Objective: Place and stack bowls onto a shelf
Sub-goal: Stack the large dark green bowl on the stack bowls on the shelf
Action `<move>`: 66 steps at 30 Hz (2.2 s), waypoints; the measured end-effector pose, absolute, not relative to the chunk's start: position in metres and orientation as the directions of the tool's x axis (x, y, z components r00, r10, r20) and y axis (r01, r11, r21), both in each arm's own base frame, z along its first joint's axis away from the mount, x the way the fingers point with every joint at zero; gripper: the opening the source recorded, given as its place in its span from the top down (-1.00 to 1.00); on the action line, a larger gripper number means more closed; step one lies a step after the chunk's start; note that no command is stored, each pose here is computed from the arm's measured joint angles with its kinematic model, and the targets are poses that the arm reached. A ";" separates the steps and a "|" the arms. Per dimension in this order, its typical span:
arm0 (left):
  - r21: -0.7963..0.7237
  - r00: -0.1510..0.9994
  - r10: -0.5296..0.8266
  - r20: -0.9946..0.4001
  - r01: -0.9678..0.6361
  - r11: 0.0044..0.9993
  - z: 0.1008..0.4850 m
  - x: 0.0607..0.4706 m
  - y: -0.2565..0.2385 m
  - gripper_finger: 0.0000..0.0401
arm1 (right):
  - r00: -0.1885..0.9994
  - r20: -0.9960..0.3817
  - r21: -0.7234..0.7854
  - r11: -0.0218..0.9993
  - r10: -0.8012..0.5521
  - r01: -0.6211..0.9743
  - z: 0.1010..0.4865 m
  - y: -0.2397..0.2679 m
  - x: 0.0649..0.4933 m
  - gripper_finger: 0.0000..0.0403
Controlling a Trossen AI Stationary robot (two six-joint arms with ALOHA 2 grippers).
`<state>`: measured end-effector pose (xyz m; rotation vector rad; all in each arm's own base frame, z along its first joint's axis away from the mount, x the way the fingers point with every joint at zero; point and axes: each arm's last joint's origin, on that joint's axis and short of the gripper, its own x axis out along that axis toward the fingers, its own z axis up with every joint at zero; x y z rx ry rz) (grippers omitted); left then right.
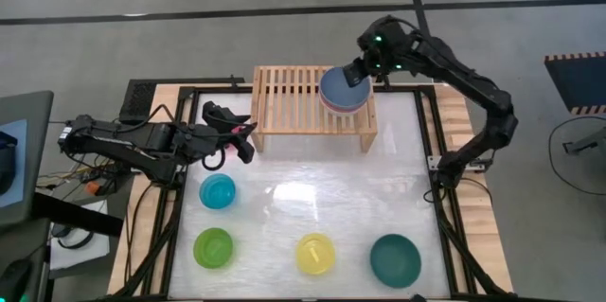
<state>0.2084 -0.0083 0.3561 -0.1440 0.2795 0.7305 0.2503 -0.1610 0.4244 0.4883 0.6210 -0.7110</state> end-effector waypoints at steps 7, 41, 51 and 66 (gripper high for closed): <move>-0.065 0.724 0.631 -0.278 -0.670 0.740 0.358 0.214 -0.009 0.43 | 0.620 -0.713 0.209 0.744 -0.328 0.634 0.422 -0.097 0.219 0.52; -0.448 0.918 0.364 -0.157 -0.394 0.803 0.324 0.308 -0.046 0.43 | 0.270 -0.925 0.301 0.950 0.269 0.084 0.192 0.153 0.166 -0.17; -0.460 0.917 0.366 -0.156 -0.395 0.795 0.324 0.308 -0.044 0.44 | 0.136 -0.981 0.156 0.981 0.141 0.111 0.158 0.154 0.176 0.40; -0.428 0.925 0.348 -0.153 -0.380 0.820 0.325 0.313 -0.017 0.18 | 0.318 -0.921 -0.008 0.827 -0.225 0.563 0.244 0.080 0.197 0.88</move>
